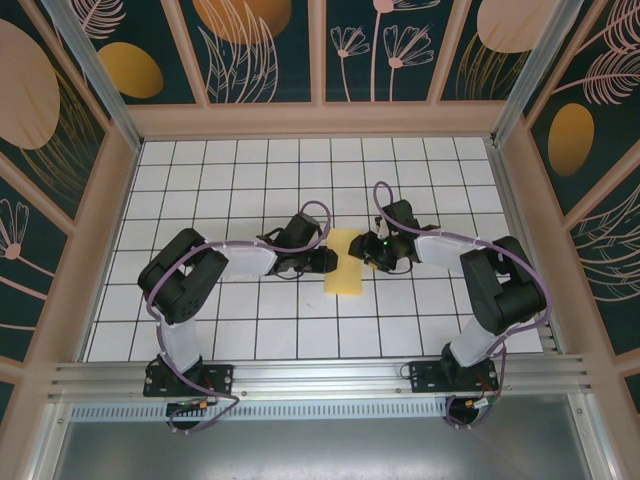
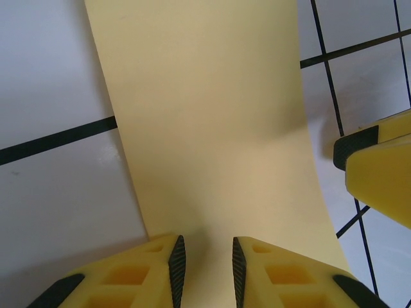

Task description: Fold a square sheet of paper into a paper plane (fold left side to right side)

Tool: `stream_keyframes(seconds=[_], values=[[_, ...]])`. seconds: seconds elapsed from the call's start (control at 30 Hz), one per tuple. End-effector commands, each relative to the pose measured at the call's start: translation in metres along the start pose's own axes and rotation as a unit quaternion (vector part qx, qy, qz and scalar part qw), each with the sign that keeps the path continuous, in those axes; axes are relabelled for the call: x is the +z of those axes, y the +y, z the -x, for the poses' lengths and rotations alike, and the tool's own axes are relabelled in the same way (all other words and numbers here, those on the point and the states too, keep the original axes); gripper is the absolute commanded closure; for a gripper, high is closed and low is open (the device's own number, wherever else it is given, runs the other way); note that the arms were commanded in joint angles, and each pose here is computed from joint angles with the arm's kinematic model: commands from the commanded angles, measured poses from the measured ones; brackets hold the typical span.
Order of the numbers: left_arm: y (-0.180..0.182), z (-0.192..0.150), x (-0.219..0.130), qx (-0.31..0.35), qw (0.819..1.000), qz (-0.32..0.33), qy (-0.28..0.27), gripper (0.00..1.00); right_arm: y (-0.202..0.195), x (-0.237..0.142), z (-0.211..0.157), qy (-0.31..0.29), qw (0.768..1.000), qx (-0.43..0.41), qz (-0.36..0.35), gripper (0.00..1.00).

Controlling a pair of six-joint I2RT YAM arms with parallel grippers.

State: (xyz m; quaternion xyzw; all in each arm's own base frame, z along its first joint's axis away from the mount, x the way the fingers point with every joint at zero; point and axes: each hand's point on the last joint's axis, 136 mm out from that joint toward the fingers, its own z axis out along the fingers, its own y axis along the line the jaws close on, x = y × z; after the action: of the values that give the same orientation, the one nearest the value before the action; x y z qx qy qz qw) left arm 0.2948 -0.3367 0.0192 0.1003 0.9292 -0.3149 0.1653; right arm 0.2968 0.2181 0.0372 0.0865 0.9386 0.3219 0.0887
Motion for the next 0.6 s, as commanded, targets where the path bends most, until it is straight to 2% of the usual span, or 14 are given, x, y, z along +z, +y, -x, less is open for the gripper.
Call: stream_keyframes(seconds=[0.0, 0.57], values=[[0.017, -0.023, 0.000, -0.014, 0.999, 0.028, 0.028, 0.70, 0.003, 0.002, -0.001, 0.005, 1.000, 0.004, 0.014, 0.44], [0.017, -0.024, 0.001, -0.015, 0.999, 0.024, 0.027, 0.70, -0.006, 0.005, -0.020, 0.034, 0.999, 0.027, 0.003, 0.44]])
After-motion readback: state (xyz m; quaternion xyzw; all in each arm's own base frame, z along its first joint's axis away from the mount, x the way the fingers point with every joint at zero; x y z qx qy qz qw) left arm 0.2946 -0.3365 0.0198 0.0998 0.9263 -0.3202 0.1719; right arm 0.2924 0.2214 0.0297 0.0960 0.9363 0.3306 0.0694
